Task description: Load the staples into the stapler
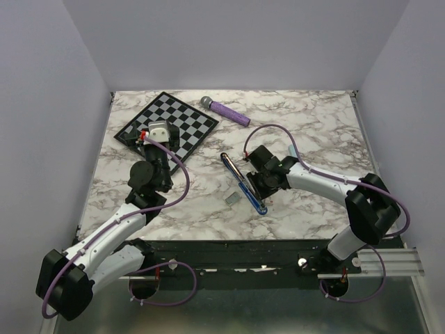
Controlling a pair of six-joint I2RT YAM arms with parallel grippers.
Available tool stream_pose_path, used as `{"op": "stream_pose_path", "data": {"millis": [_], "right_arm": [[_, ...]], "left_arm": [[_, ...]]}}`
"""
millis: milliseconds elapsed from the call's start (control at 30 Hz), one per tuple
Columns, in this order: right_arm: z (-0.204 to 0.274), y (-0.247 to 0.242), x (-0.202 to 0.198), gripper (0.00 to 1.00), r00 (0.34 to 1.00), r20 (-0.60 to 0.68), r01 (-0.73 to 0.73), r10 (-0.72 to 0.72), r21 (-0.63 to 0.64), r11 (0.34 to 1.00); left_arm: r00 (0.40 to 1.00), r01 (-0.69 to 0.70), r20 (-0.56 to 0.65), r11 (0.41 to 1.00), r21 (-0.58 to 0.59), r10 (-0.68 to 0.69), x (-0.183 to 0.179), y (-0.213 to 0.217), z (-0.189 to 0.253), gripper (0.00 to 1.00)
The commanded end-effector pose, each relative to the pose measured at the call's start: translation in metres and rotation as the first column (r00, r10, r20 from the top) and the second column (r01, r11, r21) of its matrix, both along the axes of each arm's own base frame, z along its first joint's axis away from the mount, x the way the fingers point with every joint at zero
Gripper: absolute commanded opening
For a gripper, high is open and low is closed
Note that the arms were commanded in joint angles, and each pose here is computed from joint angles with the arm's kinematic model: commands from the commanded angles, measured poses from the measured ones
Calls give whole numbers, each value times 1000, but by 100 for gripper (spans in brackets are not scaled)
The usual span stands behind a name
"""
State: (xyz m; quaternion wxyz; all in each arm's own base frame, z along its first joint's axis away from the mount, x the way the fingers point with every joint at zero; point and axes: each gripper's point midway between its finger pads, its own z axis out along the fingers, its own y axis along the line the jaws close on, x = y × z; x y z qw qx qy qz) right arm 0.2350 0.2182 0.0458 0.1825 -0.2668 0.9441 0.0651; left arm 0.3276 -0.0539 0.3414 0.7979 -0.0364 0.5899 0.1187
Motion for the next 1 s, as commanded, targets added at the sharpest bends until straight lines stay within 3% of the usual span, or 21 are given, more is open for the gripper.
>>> {"op": "stream_pose_path", "data": {"millis": [0,267,500,667,767,800,867,900,967], "right_arm": [[2,-7,-16,37,999,-46,-3,3,4,1000],[-4,-14,-27,37,998,-70,6,-6,1,1000],[29,-5,-21,37,999,37,27,-32,126,992],[40,8,-27,51,995,96,-6,-19,261,965],[33,11,-30,58,995,96,0,-28,278,960],[27,8,-31,60,995,93,14,-40,263,965],[21,9,-32,61,994,99,16,-42,252,968],[15,8,-34,61,995,87,22,-45,243,970],[11,7,-29,61,991,116,36,-64,228,973]], "left_arm": [[1000,21,-3,1000,-9,-21,3,-4,-1,99],[1000,28,-8,1000,-13,-28,4,-6,-1,99],[994,83,-61,996,-40,-86,13,-20,-10,99],[976,138,-152,985,-102,-153,28,-41,-22,99],[948,172,-241,971,-165,-208,42,-61,-39,99],[919,165,-334,974,-155,-209,47,-67,-63,99],[896,171,-363,954,-247,-254,55,-82,-61,99],[853,164,-452,957,-241,-260,57,-89,-86,99],[807,212,-479,927,-308,-344,62,-111,-86,99]]}}
